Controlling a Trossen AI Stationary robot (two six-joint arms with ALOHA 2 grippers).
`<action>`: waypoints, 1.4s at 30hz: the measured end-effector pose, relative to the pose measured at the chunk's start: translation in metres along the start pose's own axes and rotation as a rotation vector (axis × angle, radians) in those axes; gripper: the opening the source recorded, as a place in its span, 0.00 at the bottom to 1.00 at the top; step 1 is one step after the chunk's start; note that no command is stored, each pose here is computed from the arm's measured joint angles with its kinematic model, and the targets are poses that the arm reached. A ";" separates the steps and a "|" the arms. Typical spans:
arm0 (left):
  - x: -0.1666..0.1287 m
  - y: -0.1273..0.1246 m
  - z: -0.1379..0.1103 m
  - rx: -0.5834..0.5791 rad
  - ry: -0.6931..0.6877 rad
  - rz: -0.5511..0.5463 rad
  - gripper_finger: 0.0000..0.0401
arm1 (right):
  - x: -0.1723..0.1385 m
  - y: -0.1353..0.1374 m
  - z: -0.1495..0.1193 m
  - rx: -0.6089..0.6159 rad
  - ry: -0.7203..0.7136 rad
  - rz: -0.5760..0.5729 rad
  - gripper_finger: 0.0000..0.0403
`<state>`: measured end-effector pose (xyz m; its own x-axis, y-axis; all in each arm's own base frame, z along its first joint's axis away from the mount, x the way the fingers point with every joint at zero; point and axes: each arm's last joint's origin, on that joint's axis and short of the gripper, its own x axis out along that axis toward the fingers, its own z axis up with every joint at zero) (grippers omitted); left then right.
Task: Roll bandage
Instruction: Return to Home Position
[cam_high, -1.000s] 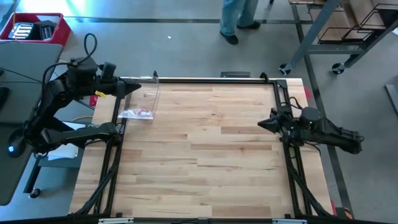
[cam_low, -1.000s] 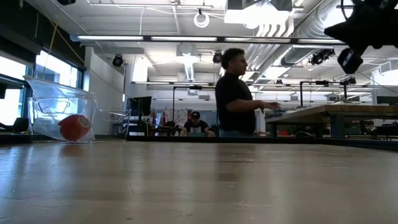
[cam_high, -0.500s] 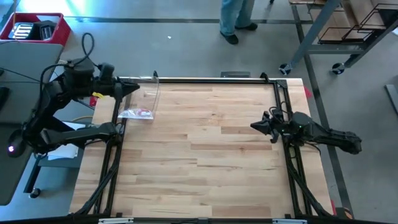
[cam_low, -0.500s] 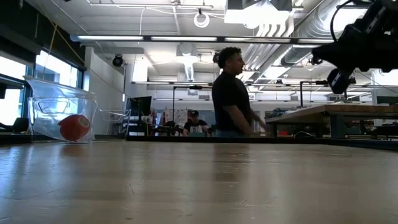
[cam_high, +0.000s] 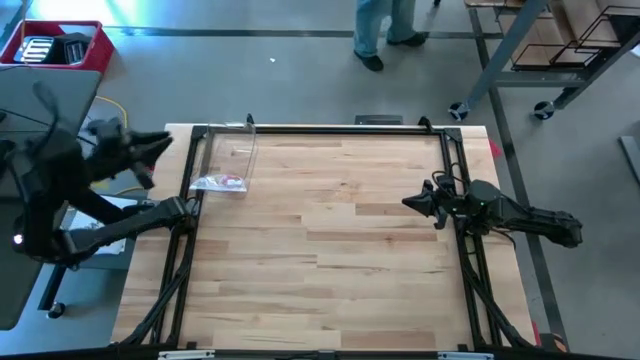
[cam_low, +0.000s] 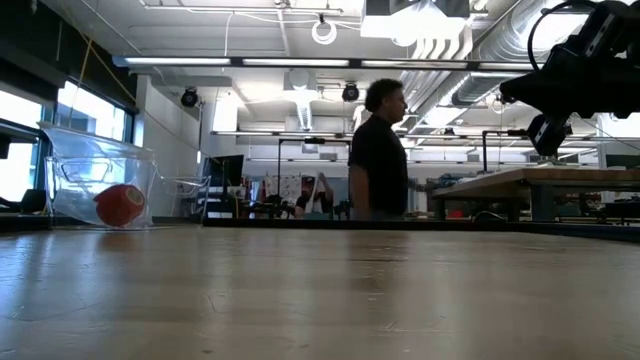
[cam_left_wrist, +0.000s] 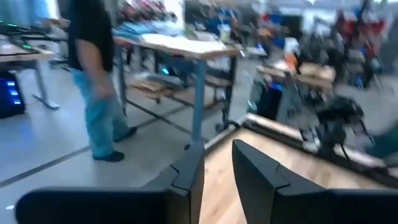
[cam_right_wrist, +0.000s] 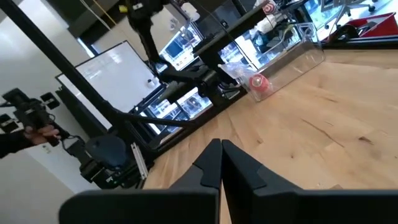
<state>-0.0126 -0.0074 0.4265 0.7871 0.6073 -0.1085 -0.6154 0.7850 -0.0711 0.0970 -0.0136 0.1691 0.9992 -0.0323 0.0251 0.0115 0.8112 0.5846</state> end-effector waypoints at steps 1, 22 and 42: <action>-0.006 0.001 -0.007 -0.019 -0.026 0.015 0.18 | 0.000 0.000 0.000 0.000 0.000 0.000 0.00; 0.147 0.001 -0.214 -0.282 -0.353 -0.309 0.00 | 0.000 0.000 0.000 0.000 0.002 0.000 0.00; 0.135 -0.032 -0.243 -0.070 -0.088 -0.545 0.00 | 0.000 0.000 0.000 0.000 0.002 0.000 0.00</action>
<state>0.1028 0.0193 0.1730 0.9910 0.1259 0.0458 -0.1172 0.9802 -0.1596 0.0970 -0.0135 0.1690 0.9992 -0.0309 0.0239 0.0111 0.8113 0.5845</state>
